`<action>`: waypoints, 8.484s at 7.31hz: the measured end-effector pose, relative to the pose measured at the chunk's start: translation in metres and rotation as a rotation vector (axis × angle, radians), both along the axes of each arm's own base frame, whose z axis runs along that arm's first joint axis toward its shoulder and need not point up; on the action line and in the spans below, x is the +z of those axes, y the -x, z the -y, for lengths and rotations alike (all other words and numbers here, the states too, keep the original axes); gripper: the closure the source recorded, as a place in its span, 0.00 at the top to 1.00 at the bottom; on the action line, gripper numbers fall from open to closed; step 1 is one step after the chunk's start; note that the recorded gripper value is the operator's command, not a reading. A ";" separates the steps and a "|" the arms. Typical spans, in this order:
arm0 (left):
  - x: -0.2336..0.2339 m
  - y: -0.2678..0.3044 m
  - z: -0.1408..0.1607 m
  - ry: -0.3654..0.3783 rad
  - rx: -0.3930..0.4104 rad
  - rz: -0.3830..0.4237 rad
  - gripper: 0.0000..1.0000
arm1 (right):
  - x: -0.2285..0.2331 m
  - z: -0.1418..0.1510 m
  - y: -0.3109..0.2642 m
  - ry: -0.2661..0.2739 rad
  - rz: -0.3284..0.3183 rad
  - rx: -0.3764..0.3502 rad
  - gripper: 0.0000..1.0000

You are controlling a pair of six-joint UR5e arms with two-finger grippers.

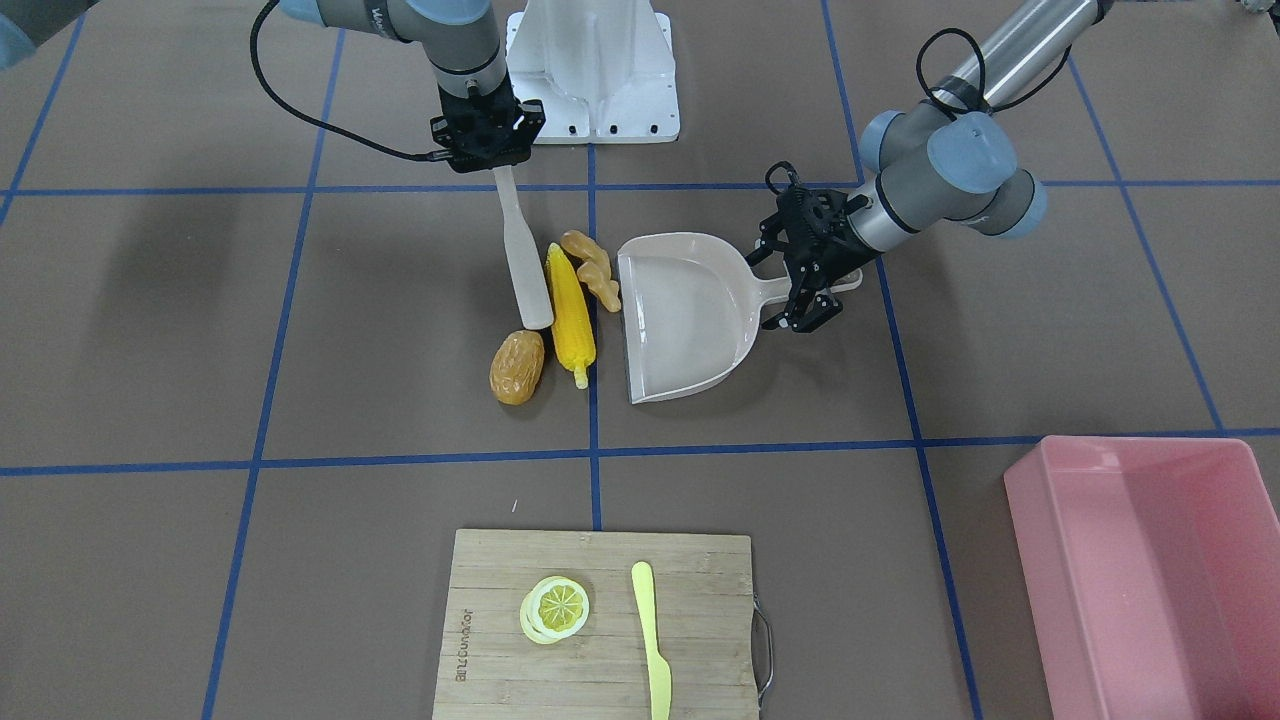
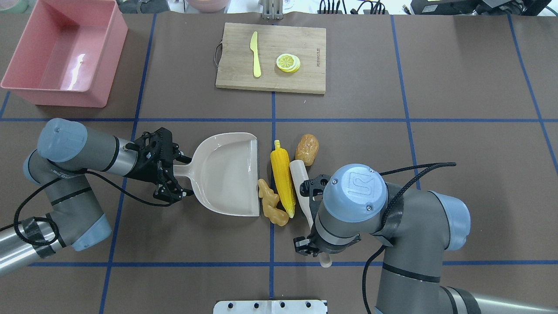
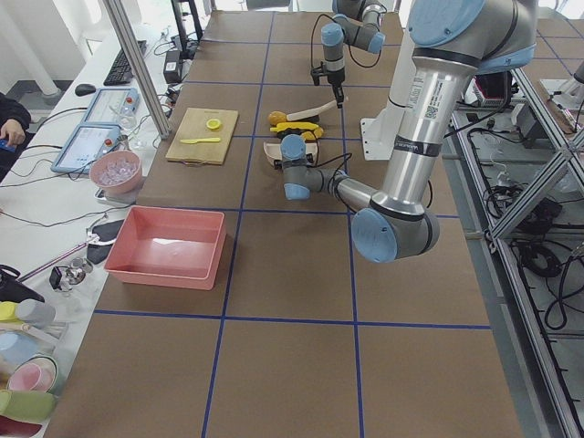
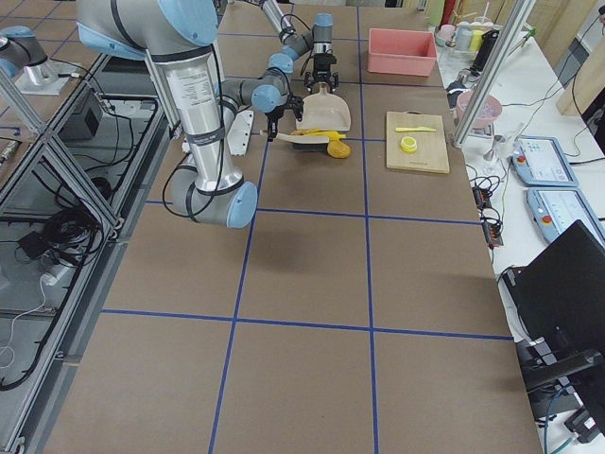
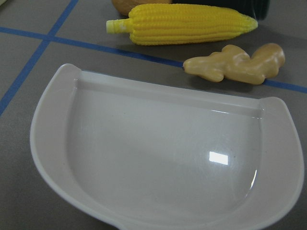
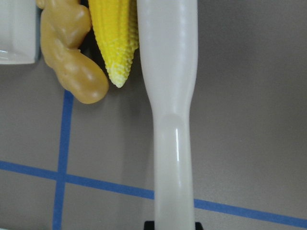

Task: Sweep and dump trash into bin
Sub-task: 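Sweep the corn and ginger into the dustpan with the right gripper's brush, then sweep the potato into the dustpan with the brush in the right gripper, then lift the dustpan with the left gripper while the right gripper withdraws the brush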

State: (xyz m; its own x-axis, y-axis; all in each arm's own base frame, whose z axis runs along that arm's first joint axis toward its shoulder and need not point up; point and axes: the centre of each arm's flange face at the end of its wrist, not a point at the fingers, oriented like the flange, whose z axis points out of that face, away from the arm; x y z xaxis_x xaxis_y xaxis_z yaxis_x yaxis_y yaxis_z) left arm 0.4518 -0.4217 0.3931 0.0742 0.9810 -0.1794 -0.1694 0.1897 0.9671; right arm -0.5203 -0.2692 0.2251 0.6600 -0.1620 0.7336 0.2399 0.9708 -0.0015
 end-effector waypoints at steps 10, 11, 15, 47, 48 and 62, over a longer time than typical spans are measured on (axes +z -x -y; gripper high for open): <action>-0.001 0.000 0.001 -0.003 -0.012 0.002 0.97 | -0.085 0.010 0.063 0.013 0.056 0.009 0.00; -0.001 0.000 0.001 -0.004 -0.012 0.002 0.97 | -0.094 0.011 0.066 0.014 0.062 0.010 0.00; 0.000 -0.001 0.001 -0.002 -0.011 0.002 0.97 | -0.114 0.054 0.052 0.055 0.077 0.016 0.00; 0.001 -0.002 0.002 0.007 -0.016 0.022 0.97 | -0.095 0.088 0.085 0.094 0.077 0.058 0.00; 0.001 -0.002 0.002 0.007 -0.016 0.022 0.97 | -0.105 0.088 0.085 0.094 0.081 0.056 0.00; -0.008 0.000 0.001 -0.013 -0.016 0.002 0.37 | 0.250 0.200 -0.322 0.077 -0.133 0.135 0.00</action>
State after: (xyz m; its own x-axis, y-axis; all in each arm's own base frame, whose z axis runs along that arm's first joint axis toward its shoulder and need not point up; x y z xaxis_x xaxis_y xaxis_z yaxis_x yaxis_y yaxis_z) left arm 0.4515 -0.4224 0.3854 0.0907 0.9819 -0.1663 -0.1685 0.1798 0.9692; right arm -0.1980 -0.4688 0.4747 0.7639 -0.0121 0.6452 0.1003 0.9899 -0.1002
